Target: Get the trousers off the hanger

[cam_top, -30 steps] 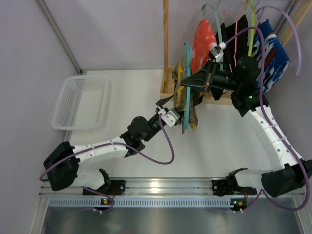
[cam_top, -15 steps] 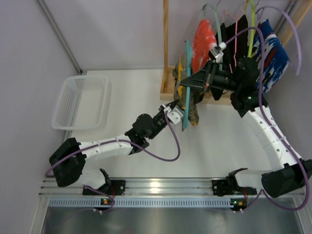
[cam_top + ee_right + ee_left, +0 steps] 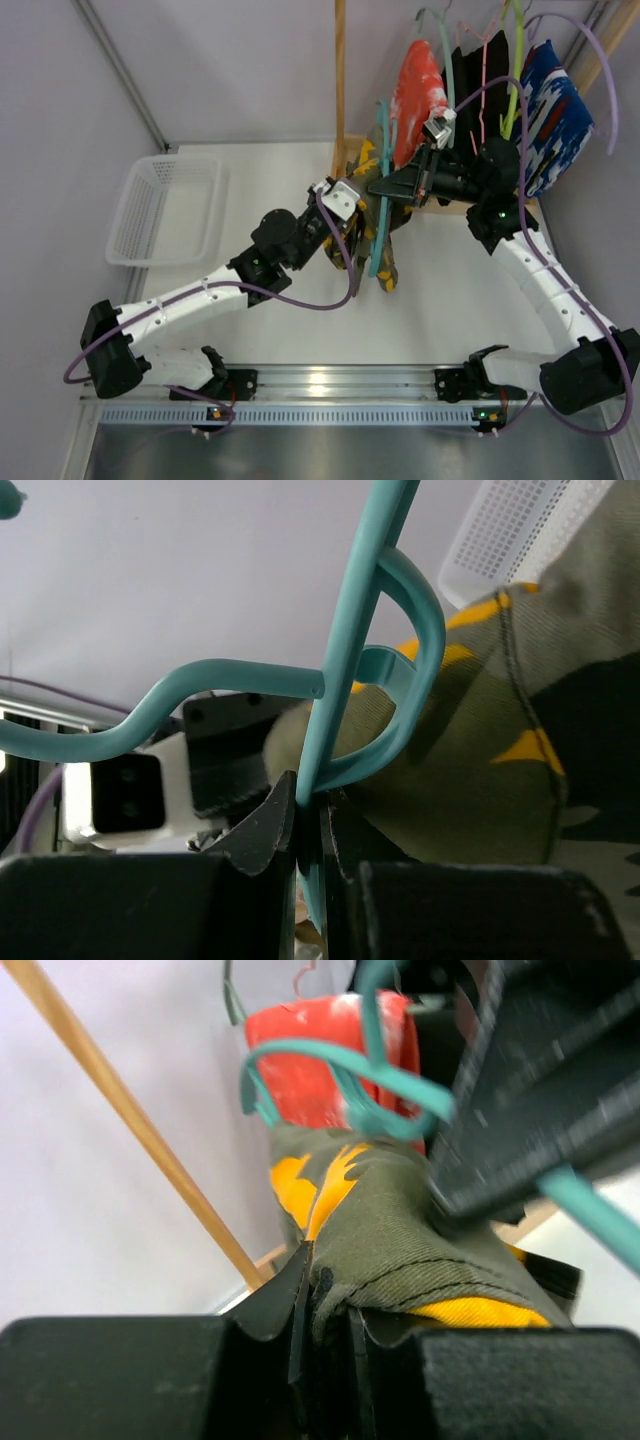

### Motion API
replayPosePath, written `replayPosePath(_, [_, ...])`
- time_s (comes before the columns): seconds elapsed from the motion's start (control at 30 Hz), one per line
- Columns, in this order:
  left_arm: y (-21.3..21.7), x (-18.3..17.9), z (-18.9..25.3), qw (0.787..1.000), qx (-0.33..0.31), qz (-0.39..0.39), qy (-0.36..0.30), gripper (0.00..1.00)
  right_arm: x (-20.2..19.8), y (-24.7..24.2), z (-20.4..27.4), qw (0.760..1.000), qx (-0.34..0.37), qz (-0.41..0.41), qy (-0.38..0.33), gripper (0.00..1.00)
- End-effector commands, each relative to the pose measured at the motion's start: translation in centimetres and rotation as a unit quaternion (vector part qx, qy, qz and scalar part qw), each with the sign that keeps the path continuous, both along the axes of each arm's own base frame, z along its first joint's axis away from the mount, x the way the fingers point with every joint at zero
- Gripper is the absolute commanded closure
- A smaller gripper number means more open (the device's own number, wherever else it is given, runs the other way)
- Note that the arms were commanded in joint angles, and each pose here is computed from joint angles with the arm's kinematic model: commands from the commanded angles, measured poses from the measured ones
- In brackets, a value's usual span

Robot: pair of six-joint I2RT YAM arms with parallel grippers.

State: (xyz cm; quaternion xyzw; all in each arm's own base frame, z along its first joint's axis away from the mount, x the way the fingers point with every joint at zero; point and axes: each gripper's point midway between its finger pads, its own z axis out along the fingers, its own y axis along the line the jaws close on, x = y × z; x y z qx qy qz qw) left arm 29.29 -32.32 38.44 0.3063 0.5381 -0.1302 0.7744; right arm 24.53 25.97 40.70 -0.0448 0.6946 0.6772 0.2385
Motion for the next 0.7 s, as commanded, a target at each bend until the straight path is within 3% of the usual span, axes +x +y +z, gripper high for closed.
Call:
replayPosePath(0.0, [4.2,-1.6,11.8,0.987,-0.145,0.018,-0.066,1.0,-1.6,-0.1,1.5,0.996,0.012,0.027,-0.089,1.0])
replayPosePath(0.4, [7.7,-2.3,19.3,0.972,-0.2,0.058,-0.105,1.0,0.4,-0.1,-3.0,0.998,-0.018,0.011,-0.052,1.0])
replayPosePath(0.67, [11.5,0.0,22.4,0.956,-0.27,0.098,-0.061,1.0,1.1,-0.2,-6.4,0.998,-0.052,0.01,-0.038,1.0])
